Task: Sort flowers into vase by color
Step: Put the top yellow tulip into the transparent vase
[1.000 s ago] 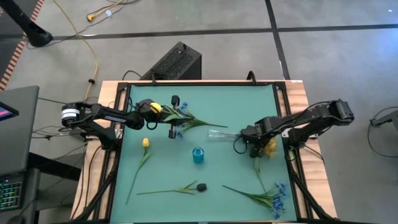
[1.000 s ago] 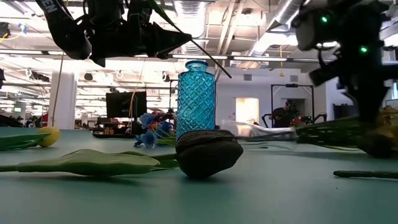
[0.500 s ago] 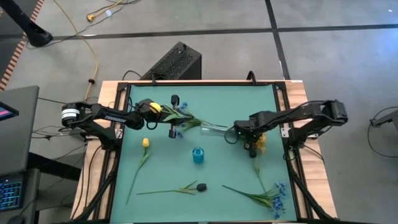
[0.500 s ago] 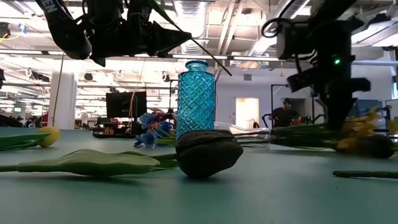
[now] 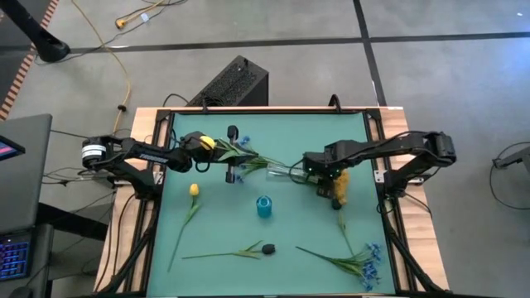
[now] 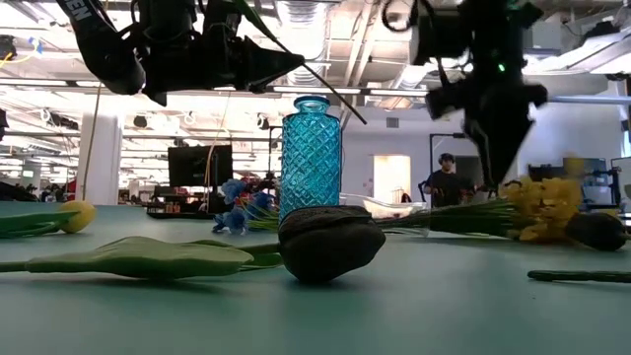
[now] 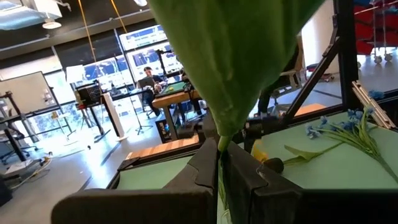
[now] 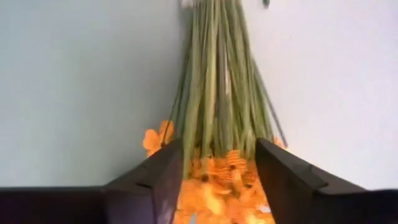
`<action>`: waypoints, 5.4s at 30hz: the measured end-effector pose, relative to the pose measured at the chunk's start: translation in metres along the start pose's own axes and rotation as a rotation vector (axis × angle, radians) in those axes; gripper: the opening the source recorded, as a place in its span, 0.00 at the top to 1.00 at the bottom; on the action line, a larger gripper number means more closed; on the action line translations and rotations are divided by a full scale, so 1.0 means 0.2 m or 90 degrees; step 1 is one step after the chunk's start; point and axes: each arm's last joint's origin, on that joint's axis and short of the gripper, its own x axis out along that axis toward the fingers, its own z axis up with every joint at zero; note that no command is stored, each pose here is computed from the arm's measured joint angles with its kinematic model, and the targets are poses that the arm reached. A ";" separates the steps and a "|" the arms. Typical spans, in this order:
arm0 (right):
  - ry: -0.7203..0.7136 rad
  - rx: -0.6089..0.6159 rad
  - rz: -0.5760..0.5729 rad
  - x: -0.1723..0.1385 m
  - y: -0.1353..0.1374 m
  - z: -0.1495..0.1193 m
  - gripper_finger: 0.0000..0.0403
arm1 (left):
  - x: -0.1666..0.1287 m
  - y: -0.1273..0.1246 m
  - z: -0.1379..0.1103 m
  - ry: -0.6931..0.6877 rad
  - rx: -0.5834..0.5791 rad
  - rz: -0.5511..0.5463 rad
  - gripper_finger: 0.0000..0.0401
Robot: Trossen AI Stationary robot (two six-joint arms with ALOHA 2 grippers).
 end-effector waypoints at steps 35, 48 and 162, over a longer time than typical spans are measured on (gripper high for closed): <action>-0.136 -0.058 0.012 0.18 0.06 0.33 0.34 | 0.00 0.00 -0.02 0.031 0.020 0.025 1.00; -0.042 -0.098 -0.004 0.41 0.06 0.36 0.35 | 0.00 0.01 -0.02 0.035 0.026 0.027 1.00; 0.571 -0.934 -0.756 0.37 0.04 -0.06 0.42 | 0.07 0.08 0.03 0.072 -0.028 0.135 1.00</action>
